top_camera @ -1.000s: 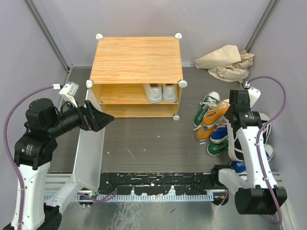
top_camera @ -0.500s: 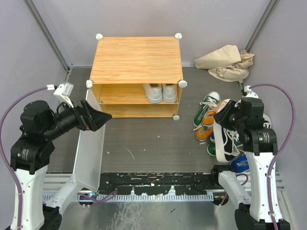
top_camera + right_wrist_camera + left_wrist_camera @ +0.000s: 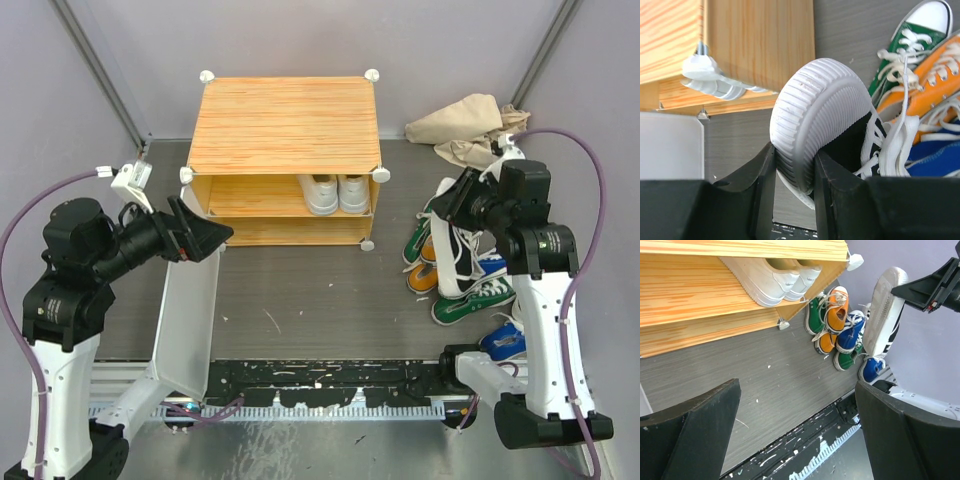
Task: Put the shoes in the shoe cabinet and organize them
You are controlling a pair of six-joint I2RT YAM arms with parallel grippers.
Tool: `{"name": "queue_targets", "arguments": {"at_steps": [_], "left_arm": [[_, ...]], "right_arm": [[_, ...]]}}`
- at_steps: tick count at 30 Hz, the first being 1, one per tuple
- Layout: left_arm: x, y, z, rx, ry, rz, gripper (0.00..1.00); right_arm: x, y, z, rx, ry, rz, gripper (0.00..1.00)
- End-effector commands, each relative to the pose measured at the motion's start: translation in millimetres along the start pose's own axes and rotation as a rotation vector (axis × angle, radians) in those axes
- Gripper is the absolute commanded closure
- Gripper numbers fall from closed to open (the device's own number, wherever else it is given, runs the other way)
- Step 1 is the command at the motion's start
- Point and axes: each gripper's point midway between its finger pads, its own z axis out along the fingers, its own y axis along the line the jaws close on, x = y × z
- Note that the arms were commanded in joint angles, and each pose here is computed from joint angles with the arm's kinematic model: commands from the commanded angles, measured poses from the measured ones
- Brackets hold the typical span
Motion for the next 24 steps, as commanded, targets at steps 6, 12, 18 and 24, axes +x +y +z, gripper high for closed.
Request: {"name": "queue_targets", "arguments": {"at_steps": [6, 12, 18, 24], "left_arm": [[-22.3, -9.9, 0.3, 0.025, -0.063, 0.038, 0.02], [-23.8, -9.6, -2.8, 0.014, -0.072, 0.046, 0.02], [-29.6, -13.2, -6.3, 0.010, -0.083, 0.050, 0.02], [-26.8, -9.4, -13.7, -0.027, -0.081, 0.061, 0.02]], "right_arm": [[-87.1, 83.0, -42.4, -0.248, -0.240, -0.100, 0.99], [-86.7, 144.8, -60.2, -0.448, -0.208, -0.140, 0.99], [-50.8, 218.0, -53.5, -0.556, -0.132, -0.214, 0.99], [21.1, 276.4, -56.2, -0.623, -0.032, -0.324, 0.99]]}}
